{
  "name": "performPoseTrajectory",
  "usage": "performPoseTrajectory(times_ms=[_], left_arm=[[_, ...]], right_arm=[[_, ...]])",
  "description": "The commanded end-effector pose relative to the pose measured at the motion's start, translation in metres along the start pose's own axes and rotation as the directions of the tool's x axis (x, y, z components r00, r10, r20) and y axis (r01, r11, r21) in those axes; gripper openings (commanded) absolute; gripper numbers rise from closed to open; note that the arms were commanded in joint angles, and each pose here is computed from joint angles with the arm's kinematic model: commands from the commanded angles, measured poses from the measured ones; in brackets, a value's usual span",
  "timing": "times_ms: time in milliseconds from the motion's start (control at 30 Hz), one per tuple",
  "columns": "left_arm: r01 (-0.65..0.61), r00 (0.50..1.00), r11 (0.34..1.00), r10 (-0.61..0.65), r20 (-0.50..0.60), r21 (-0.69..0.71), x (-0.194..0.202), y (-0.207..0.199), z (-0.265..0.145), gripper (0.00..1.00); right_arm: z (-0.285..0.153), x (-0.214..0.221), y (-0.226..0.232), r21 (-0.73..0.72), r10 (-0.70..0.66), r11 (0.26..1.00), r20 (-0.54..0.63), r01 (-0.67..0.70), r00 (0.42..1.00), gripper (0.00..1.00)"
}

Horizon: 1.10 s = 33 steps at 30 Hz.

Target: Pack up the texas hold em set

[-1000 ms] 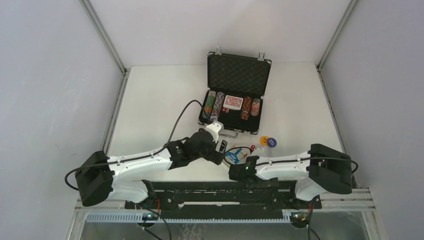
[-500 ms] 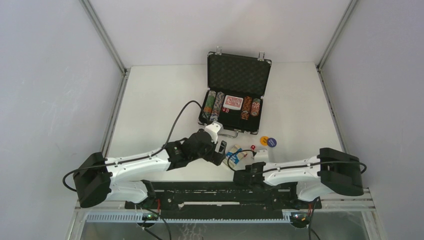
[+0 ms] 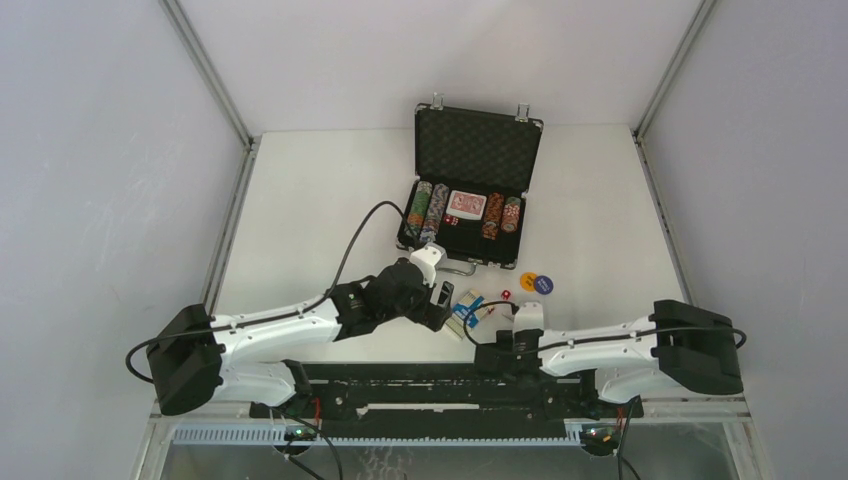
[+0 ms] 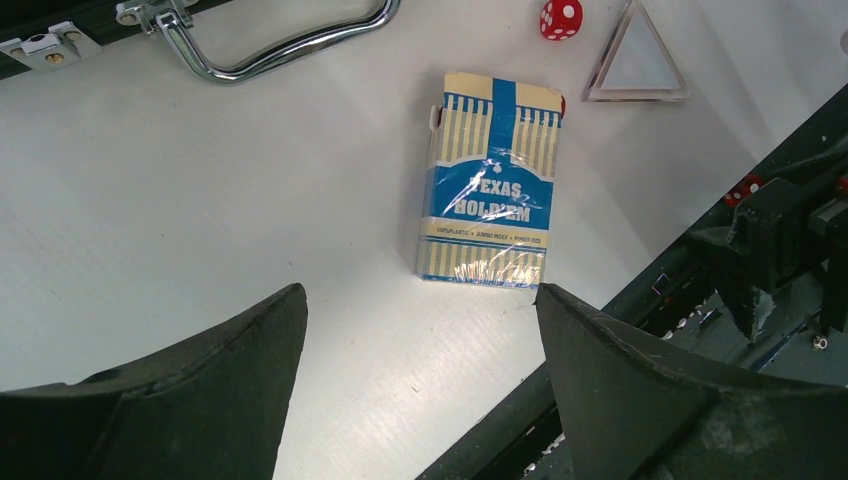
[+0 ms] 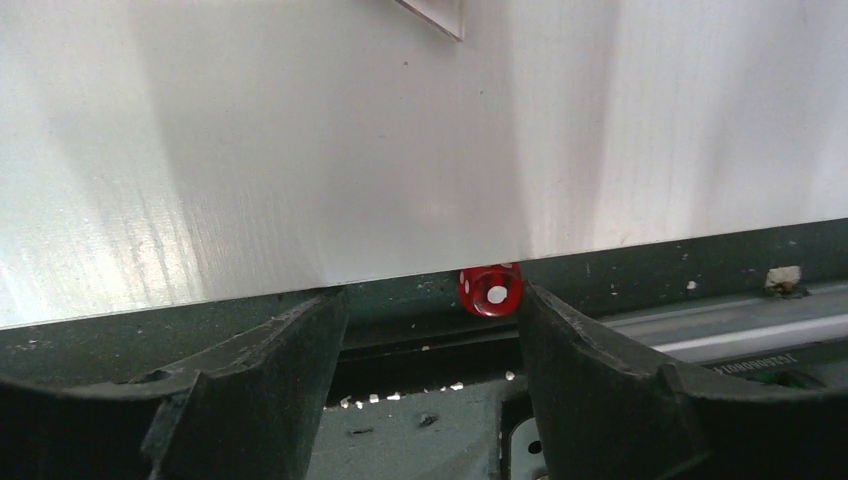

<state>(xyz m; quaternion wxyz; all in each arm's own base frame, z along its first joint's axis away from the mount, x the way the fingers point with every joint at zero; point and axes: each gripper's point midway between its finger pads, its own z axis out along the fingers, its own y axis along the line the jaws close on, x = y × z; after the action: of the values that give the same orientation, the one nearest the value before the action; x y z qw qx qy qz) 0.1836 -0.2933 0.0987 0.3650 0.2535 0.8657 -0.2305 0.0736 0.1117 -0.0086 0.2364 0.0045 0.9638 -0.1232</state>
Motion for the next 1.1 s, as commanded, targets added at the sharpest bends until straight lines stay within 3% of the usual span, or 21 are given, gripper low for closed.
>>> performPoseTrajectory(times_ms=[0, 367, 567, 867, 1067], left_arm=[[-0.009, 1.0, 1.0, 0.008, 0.024, 0.028, -0.006, -0.006, 0.002, 0.89], [-0.009, 1.0, 1.0, 0.009, 0.018, 0.029, -0.005, -0.007, 0.003, 0.89], [-0.009, 1.0, 1.0, 0.008, 0.018, 0.026, -0.005, -0.006, 0.004, 0.89], [-0.012, 1.0, 1.0, 0.012, 0.023, 0.006, -0.006, -0.002, 0.005, 0.89], [-0.015, 1.0, 1.0, 0.015, 0.012, -0.002, -0.004, -0.001, 0.008, 0.89]], right_arm=[[0.028, 0.031, 0.044, -0.182, 0.188, 0.962, -0.098, -0.204, 0.977, 0.77], [0.027, 0.027, 0.04, -0.18, 0.196, 0.962, -0.078, -0.207, 0.978, 0.38], [0.013, 0.012, 0.047, -0.156, 0.15, 0.976, -0.039, -0.154, 0.988, 0.25], [-0.034, -0.046, 0.053, -0.251, 0.176, 0.956, 0.086, -0.15, 0.981, 0.18], [-0.042, -0.084, 0.05, -0.324, 0.207, 0.933, 0.134, -0.155, 0.969, 0.18]])
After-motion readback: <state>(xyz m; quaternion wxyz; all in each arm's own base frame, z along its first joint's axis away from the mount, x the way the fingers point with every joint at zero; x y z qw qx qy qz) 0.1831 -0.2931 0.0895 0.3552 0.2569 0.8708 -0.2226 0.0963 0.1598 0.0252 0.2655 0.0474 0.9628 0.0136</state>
